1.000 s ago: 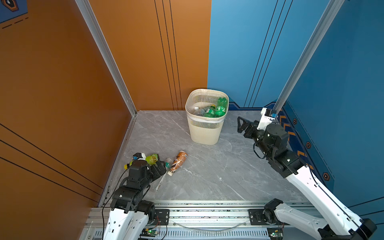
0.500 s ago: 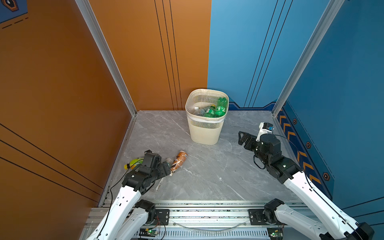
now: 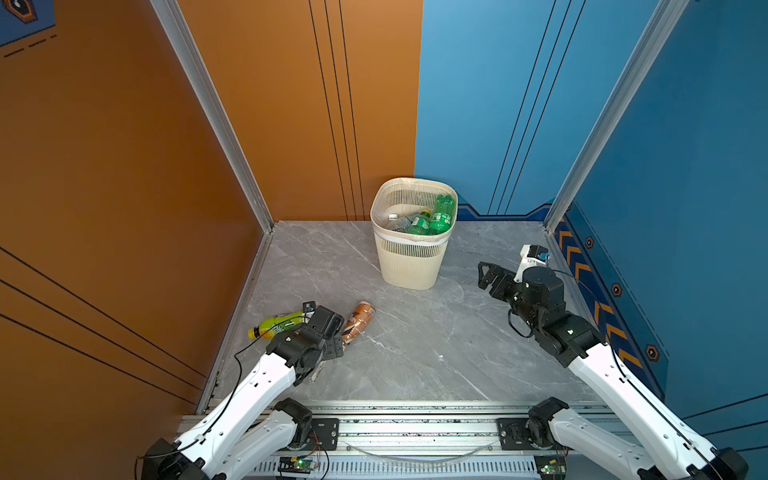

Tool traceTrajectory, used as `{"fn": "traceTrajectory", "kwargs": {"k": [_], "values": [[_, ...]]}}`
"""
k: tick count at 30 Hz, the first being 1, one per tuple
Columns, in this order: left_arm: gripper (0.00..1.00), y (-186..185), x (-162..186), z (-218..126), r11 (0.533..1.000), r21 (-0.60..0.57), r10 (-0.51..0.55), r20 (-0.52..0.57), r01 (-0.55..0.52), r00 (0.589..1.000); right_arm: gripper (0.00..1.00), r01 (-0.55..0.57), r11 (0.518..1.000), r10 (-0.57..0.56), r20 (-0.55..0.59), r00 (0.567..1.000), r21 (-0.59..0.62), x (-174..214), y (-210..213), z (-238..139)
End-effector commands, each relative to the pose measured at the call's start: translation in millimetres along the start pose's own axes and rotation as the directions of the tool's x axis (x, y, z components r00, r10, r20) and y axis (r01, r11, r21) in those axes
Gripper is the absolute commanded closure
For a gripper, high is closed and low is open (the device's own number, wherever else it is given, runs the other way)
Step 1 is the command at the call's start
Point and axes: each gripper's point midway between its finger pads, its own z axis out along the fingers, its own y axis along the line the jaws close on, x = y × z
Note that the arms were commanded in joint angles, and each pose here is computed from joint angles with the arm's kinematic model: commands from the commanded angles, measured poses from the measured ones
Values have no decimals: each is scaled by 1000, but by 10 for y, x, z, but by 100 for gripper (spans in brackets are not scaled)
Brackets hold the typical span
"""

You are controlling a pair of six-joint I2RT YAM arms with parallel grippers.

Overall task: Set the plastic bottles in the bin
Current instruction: 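Withdraw the right gripper while the left gripper grasps the green-labelled clear water bottle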

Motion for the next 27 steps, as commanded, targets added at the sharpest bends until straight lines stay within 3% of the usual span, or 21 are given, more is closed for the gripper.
{"fn": "traceTrajectory", "kwargs": {"k": [1, 13, 27], "values": [[5, 62, -53, -9, 999, -50, 13, 0, -13, 1000, 0, -29, 999, 29, -10, 1000, -15, 36, -6, -15], [4, 19, 105, 204, 996, -82, 10, -134, -21, 991, 0, -37, 999, 37, 2, 999, -13, 6, -33, -44], [6, -122, 126, 399, 994, 38, -96, -180, 104, 979, 0, -51, 999, 52, 13, 999, -10, -12, -62, -50]]}}
